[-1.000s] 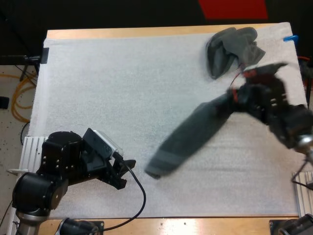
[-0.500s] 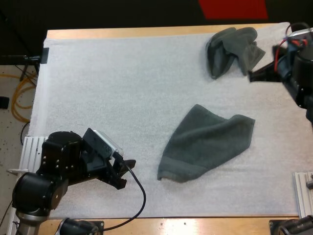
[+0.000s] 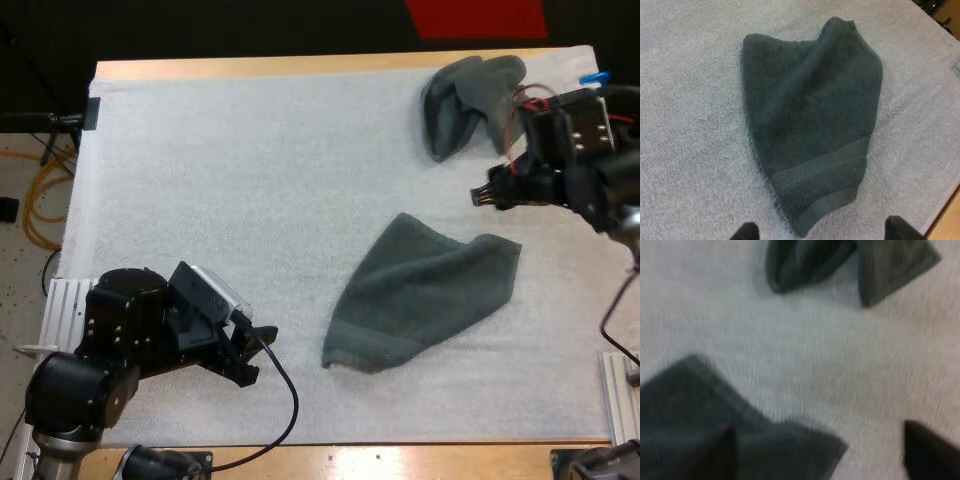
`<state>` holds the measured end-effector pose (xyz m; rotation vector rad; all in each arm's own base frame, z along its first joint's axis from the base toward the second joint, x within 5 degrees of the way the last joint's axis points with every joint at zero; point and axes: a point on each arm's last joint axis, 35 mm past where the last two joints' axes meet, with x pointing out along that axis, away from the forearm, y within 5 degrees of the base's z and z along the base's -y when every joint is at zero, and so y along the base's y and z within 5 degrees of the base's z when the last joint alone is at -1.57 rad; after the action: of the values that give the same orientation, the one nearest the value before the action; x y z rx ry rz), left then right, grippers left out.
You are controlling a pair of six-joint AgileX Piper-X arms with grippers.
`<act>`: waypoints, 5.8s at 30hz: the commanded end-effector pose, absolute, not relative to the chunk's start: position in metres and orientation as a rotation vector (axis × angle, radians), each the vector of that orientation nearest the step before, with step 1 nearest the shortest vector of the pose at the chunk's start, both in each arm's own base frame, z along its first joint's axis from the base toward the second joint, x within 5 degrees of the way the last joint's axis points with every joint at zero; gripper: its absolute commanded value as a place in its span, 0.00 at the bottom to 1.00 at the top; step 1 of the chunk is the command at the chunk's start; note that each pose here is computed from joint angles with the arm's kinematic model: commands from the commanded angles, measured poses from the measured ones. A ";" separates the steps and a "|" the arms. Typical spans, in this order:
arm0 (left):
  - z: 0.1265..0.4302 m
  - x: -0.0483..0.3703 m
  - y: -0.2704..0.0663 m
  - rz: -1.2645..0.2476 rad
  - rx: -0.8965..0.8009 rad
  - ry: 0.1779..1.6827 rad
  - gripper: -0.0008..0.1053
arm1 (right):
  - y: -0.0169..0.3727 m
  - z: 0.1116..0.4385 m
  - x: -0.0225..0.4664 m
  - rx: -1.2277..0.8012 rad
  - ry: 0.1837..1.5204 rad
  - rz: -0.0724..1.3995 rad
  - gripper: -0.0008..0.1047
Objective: Pick towel from pile fold and stack
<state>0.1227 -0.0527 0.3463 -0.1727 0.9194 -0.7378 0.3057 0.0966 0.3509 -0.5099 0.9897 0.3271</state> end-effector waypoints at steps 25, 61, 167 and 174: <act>0.347 0.124 -0.052 -0.683 -0.135 0.911 0.49 | 0.052 0.178 0.345 -0.358 1.449 0.325 0.53; 0.350 0.132 -0.054 -0.693 -0.129 0.846 0.49 | 0.048 0.153 0.309 -0.355 1.601 0.362 0.01; 0.266 0.366 -0.343 -0.698 0.430 0.995 0.01 | 0.034 0.208 0.246 -0.452 1.551 0.271 0.01; 0.328 0.356 -0.319 -0.678 0.379 0.891 0.01 | 0.034 0.271 0.247 -0.436 1.253 0.205 0.01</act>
<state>0.3580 -0.3253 0.3091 0.3890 0.9349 -0.6939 0.2469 0.0340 0.2608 -0.4358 1.2973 0.2162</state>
